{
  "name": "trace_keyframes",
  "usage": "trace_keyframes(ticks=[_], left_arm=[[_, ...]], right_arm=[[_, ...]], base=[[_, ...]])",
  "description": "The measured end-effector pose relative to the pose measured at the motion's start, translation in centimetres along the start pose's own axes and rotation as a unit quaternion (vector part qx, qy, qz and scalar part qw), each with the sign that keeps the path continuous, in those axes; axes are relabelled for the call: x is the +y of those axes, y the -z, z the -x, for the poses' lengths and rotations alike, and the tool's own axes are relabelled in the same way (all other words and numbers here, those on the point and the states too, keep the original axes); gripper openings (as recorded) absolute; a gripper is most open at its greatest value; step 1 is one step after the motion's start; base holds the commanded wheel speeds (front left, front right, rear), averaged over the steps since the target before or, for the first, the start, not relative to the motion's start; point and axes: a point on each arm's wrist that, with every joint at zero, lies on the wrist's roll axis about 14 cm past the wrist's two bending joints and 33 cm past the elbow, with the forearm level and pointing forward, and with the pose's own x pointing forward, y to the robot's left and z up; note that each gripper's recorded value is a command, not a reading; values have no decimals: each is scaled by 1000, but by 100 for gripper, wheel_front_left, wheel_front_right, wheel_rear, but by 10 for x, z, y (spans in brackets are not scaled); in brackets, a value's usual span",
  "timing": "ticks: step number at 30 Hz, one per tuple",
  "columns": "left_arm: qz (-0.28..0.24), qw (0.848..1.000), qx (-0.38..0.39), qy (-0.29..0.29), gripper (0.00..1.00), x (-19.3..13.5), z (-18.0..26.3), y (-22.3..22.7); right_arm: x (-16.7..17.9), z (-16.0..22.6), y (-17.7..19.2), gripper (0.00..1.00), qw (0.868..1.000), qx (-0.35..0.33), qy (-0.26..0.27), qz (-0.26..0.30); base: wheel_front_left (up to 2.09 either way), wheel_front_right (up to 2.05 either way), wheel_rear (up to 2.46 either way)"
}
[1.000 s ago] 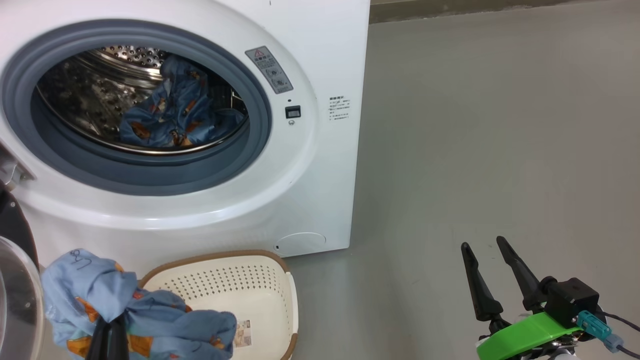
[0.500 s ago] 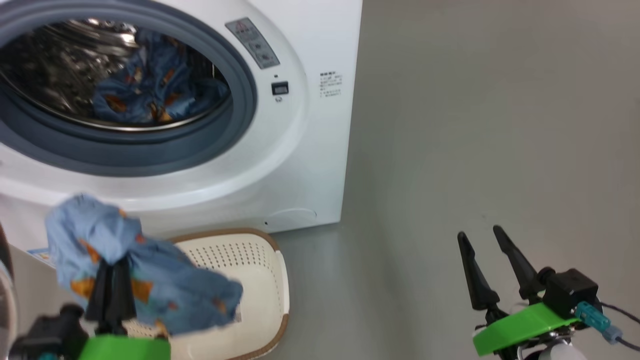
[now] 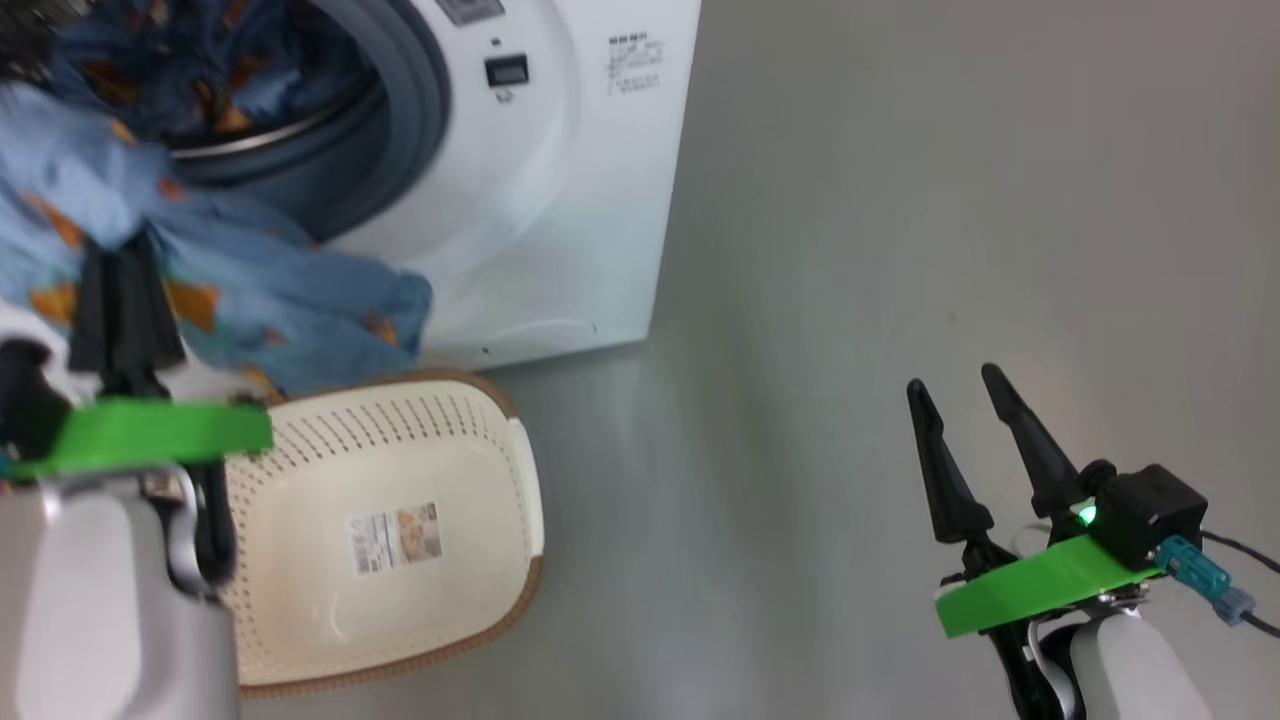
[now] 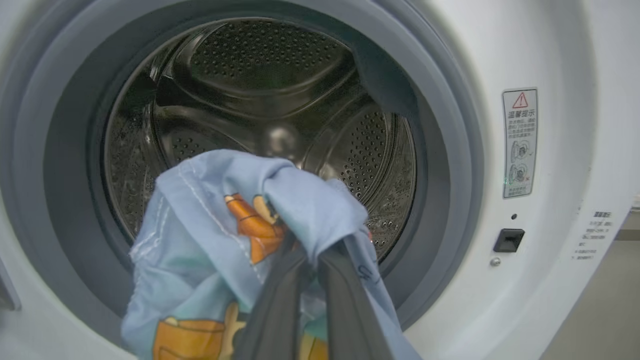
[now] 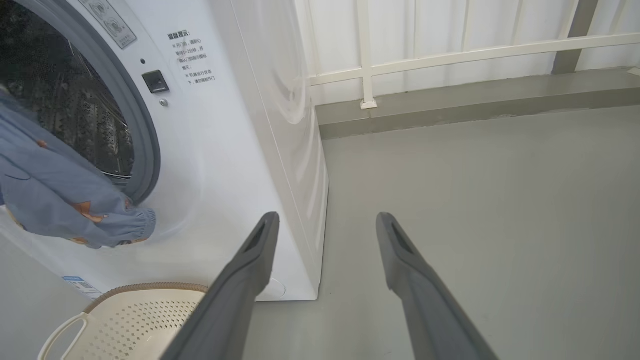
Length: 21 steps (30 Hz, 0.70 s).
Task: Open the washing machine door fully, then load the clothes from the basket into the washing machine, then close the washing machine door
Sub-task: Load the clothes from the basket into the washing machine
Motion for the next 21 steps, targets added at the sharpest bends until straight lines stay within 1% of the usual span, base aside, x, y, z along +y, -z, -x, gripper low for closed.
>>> trace_keyframes(ticks=[3, 4, 8, 13, 19, 21], left_arm=[[4, 1000, -5, 3, 0, 0, -25, 6], [3, 1000, -5, 6, 0, 1, -41, 11], [17, 1000, 2, -2, 0, 7, -70, 28], [30, 999, 16, -1, 0, 6, -106, 51], [41, 998, 55, -5, 0, 14, -138, 90], [37, 997, 73, -6, 0, 20, -146, 103]], right_arm=[[-4, -7, 10, 100, 1000, 11, 4, 1], [-7, -11, 16, 100, 1000, 18, 6, 2], [-13, -19, 31, 100, 999, 33, 12, 4], [-19, -23, 56, 100, 998, 62, 18, 5], [-16, -35, 82, 100, 996, 86, 9, 3], [-16, -34, 94, 100, 995, 99, 8, 1]], base=[[0, 0, 0], [0, 0, 0], [0, 0, 0], [0, 0, 0], [0, 0, 0], [0, 0, 0]])
